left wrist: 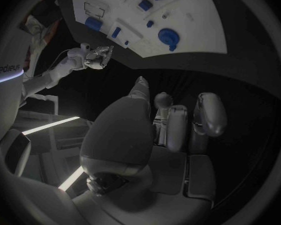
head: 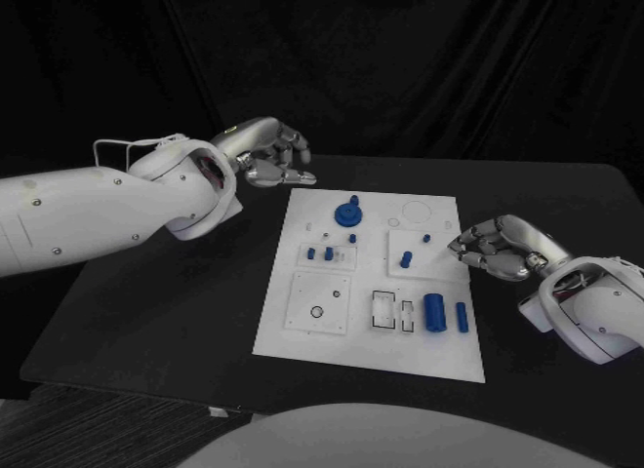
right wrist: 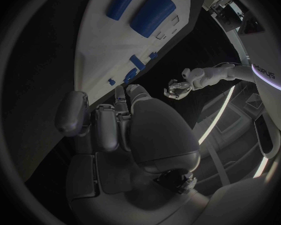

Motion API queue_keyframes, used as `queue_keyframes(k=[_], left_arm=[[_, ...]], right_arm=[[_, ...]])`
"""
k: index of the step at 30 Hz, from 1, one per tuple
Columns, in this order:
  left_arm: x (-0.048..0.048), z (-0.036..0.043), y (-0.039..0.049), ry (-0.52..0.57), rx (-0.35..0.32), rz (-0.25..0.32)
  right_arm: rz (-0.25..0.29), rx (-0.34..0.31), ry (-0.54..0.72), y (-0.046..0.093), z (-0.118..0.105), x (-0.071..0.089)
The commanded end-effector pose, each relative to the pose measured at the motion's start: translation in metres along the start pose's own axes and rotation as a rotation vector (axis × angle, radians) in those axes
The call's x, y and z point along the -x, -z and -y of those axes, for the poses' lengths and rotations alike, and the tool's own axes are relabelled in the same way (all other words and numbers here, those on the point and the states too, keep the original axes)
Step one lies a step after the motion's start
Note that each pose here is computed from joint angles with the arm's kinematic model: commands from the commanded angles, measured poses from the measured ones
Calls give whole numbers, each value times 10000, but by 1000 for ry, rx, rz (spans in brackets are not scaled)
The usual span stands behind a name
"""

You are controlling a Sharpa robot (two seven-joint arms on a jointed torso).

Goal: Assemble the parts on the task board

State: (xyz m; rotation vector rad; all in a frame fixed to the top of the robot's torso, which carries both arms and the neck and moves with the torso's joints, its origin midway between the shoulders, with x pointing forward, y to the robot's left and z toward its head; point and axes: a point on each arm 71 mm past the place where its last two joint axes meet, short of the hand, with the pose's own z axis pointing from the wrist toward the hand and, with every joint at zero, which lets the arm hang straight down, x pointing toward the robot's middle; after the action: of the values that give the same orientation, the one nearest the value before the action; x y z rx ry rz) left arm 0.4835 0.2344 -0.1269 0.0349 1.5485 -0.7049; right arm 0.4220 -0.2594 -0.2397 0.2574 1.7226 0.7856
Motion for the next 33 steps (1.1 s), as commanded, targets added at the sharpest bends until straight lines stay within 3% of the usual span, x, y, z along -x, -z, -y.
queue_keyframes(k=[1,5,11,17,21,33], left_arm=[[3,235,-66,-167,-337,-24],[-122,351,-240,-471,-501,-69],[-390,453,-368,-646,-618,-97],[-606,479,-491,-696,-636,-172],[-697,486,-540,-704,-628,-212],[-1023,560,-585,-683,-639,-285]], right_arm=[[53,42,4,11,-73,59],[87,117,41,43,-167,105],[92,164,67,47,-225,104],[81,180,73,34,-258,81],[73,184,73,25,-271,66],[45,187,72,0,-290,25]])
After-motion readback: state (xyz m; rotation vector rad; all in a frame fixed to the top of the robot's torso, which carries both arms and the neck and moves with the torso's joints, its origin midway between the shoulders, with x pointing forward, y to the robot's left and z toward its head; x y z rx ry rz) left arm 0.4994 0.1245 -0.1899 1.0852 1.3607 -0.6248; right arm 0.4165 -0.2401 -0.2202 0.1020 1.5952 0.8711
